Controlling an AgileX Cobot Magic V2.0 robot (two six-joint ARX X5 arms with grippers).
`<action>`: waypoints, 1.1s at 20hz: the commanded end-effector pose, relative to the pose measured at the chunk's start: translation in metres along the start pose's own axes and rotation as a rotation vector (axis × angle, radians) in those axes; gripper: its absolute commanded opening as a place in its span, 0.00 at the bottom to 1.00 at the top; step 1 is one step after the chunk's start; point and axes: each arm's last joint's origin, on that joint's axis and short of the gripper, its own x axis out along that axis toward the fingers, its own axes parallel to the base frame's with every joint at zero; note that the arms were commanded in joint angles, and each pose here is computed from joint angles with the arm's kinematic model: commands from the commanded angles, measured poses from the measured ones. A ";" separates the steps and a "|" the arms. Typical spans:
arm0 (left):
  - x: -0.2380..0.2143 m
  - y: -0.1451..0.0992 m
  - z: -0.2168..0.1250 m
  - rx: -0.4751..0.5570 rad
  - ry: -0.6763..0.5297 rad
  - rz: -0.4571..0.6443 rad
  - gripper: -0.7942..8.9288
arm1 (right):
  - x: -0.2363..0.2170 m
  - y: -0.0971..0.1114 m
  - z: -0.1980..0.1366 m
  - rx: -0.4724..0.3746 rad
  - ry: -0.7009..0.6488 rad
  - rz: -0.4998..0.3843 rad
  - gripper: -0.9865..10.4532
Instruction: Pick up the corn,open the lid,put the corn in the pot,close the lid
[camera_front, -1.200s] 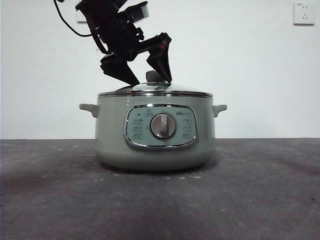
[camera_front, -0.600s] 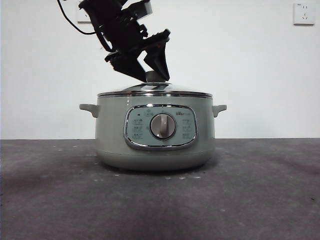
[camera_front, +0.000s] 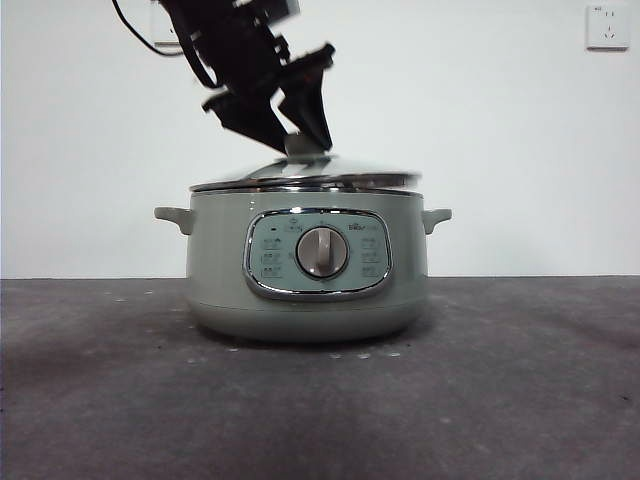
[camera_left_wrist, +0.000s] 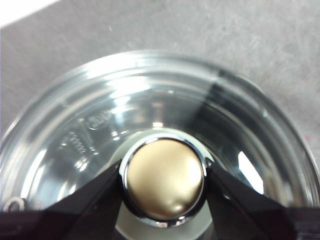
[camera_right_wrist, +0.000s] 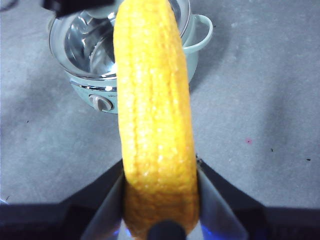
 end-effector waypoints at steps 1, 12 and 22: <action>-0.038 -0.002 0.018 0.003 -0.111 0.018 0.07 | 0.003 -0.001 0.002 -0.004 0.003 0.002 0.08; -0.203 -0.007 0.029 0.016 -0.355 0.114 0.07 | 0.051 -0.012 0.034 0.010 -0.062 0.084 0.08; -0.273 -0.013 -0.048 -0.044 -0.336 0.206 0.07 | 0.151 0.026 0.123 -0.100 0.024 0.177 0.08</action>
